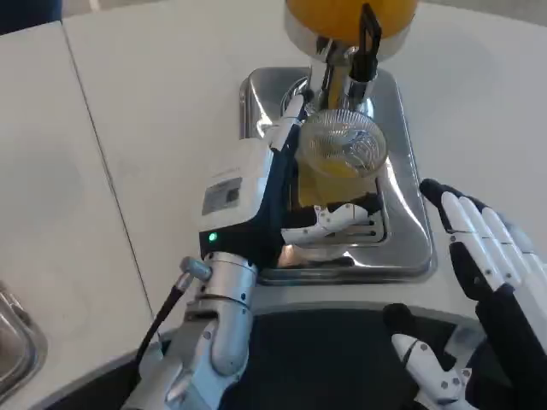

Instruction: Grasp the cup under the faucet to collect the drink, then remove the cup.

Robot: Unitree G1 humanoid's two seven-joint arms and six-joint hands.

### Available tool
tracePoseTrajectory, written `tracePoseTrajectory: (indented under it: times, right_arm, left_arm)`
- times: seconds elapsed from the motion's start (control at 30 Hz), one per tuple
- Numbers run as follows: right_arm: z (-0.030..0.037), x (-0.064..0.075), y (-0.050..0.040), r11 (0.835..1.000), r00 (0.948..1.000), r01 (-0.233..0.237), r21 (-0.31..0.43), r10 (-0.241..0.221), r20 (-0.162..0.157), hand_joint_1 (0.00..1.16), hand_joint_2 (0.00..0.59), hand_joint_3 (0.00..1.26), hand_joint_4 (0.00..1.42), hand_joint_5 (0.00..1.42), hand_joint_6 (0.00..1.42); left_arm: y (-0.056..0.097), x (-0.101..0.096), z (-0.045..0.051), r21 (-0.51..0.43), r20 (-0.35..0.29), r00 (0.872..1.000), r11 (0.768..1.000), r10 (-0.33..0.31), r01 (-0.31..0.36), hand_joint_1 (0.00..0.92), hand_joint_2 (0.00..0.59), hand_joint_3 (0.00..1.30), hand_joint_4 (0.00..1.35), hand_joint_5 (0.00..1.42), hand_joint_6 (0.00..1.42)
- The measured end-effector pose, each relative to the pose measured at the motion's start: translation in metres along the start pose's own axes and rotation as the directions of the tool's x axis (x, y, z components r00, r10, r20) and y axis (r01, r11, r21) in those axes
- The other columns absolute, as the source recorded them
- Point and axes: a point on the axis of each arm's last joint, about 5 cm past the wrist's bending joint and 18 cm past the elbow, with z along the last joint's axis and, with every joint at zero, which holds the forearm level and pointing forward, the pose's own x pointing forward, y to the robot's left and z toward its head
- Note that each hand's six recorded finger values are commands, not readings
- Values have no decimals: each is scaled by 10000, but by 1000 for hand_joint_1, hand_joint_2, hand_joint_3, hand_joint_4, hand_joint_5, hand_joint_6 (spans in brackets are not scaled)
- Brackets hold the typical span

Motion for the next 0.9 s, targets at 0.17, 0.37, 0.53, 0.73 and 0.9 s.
tracePoseTrajectory:
  times: [0.17, 0.37, 0.53, 0.73, 0.9]
  right_arm:
    - [-14, 0, -18, 10000, 9999, -32, -9, 32, -138, 282, 456, 0, 0, 0, 0]
    - [-39, 3, -41, 10000, 9993, 27, 15, -26, -364, 280, 460, 0, 0, 0, 23]
    - [-39, -3, -71, 9999, 9984, 133, -24, -134, -555, 286, 460, 0, 0, 2, 27]
    - [-24, 10, -68, 10000, 9984, 37, 66, -34, -566, 295, 457, 0, 0, 8, 41]
    - [-10, 46, -63, 10000, 9989, 41, 87, -37, -462, 299, 454, 0, 0, 17, 55]
  left_arm:
    - [-89, -73, 61, 266, 3, 9992, 9989, 394, -394, 458, 38, 703, 847, 1153, 1341]
    - [-187, -146, 147, 125, -80, 9957, 9957, 924, -922, 512, 53, 1089, 1248, 1424, 1424]
    - [-198, -159, 168, -394, -505, 9924, 9926, 1125, -1146, 551, 68, 1134, 1299, 1424, 1424]
    - [-135, -112, 193, -819, -661, 9851, 9830, 1590, -1642, 582, 61, 1164, 1302, 1424, 1424]
    - [-107, -98, 199, -846, -550, 9834, 9806, 1727, -1769, 597, 26, 1158, 1291, 1424, 1424]
